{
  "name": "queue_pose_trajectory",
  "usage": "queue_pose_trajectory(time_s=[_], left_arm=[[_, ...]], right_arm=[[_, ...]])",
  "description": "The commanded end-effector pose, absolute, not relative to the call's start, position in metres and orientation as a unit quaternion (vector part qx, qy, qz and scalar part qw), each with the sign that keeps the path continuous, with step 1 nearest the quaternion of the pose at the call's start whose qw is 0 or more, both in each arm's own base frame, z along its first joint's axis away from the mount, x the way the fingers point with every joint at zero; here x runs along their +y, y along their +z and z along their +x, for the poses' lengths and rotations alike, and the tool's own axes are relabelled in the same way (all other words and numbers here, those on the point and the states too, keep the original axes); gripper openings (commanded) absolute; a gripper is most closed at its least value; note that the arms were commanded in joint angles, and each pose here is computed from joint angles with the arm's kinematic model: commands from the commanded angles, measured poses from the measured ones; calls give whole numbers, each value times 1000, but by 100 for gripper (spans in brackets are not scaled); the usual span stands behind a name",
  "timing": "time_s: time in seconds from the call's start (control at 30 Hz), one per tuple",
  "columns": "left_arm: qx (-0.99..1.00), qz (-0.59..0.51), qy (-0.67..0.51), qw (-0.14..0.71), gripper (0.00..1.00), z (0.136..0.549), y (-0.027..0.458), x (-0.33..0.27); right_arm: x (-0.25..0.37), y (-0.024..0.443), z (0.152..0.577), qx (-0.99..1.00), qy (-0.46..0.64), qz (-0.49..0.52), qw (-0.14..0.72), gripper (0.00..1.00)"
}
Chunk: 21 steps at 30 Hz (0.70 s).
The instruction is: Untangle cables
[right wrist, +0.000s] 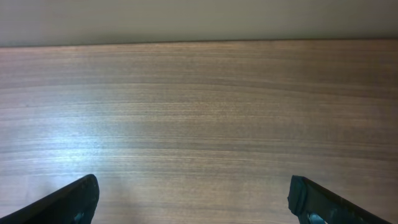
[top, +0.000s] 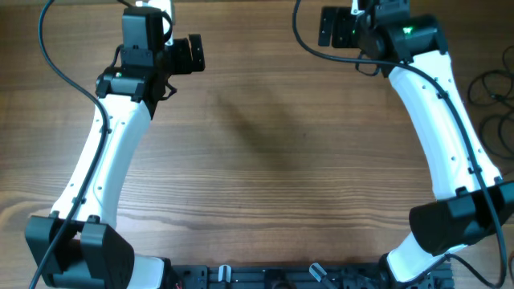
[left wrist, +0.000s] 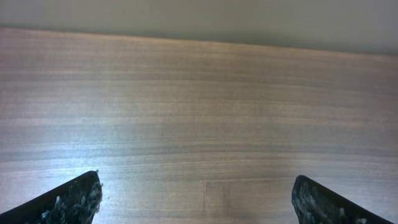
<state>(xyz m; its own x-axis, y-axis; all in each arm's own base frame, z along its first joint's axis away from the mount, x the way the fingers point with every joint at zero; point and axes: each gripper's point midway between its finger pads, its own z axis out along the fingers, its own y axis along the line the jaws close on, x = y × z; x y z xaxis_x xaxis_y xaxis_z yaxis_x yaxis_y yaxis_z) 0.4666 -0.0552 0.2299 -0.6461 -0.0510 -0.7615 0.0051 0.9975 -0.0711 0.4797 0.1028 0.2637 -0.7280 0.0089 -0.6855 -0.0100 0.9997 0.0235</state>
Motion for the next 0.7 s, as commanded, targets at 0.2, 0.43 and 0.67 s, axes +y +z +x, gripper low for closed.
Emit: queue_pose_trajectory(time_s=[0.2,0.43,0.67], left_arm=[[898,24,-32,439,100,468,242,-75],[895,22,-33,444,100,470,245,-75],[895,21,-34,443,100,470,245,-75]], right_arm=[[106,210,479,941,9,0,337,100],[106,212,481,940,13,11,341,100],[106,212,481,940,13,11,341,100]])
